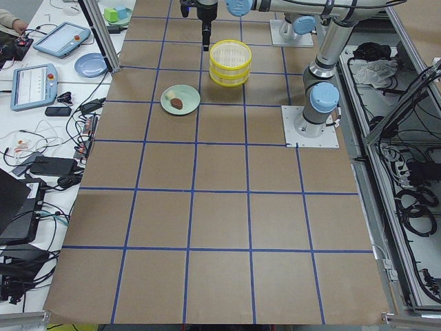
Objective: Place buns in different layers of steamer
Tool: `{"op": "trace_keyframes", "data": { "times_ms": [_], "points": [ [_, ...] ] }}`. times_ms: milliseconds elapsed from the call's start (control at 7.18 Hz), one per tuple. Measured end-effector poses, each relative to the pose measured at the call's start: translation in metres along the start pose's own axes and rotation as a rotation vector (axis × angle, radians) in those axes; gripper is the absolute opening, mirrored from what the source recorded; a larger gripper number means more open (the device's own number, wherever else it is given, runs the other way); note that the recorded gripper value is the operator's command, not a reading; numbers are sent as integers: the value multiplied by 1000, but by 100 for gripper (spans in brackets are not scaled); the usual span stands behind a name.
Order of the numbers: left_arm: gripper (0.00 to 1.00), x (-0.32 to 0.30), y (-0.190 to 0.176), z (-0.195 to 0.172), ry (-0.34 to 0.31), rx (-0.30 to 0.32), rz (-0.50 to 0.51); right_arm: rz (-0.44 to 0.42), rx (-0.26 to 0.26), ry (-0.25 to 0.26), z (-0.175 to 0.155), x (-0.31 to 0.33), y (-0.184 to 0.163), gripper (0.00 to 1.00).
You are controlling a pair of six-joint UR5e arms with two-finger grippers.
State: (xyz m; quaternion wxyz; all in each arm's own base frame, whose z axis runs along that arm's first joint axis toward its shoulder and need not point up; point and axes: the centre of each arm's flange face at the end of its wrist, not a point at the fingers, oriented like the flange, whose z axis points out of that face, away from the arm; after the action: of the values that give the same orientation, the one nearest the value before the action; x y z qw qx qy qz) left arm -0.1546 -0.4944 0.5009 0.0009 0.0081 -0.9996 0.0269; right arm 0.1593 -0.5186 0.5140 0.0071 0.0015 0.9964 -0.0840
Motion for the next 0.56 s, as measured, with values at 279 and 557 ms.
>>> {"op": "trace_keyframes", "data": {
  "times_ms": [279,557],
  "points": [
    [100,-1,0,-1,-2,1,-1,-1,-1,-1,1,0,0,100],
    [100,-2,1,-2,-3,2,-3,-1,-13,2,6,0,1,100]
  ]
}}
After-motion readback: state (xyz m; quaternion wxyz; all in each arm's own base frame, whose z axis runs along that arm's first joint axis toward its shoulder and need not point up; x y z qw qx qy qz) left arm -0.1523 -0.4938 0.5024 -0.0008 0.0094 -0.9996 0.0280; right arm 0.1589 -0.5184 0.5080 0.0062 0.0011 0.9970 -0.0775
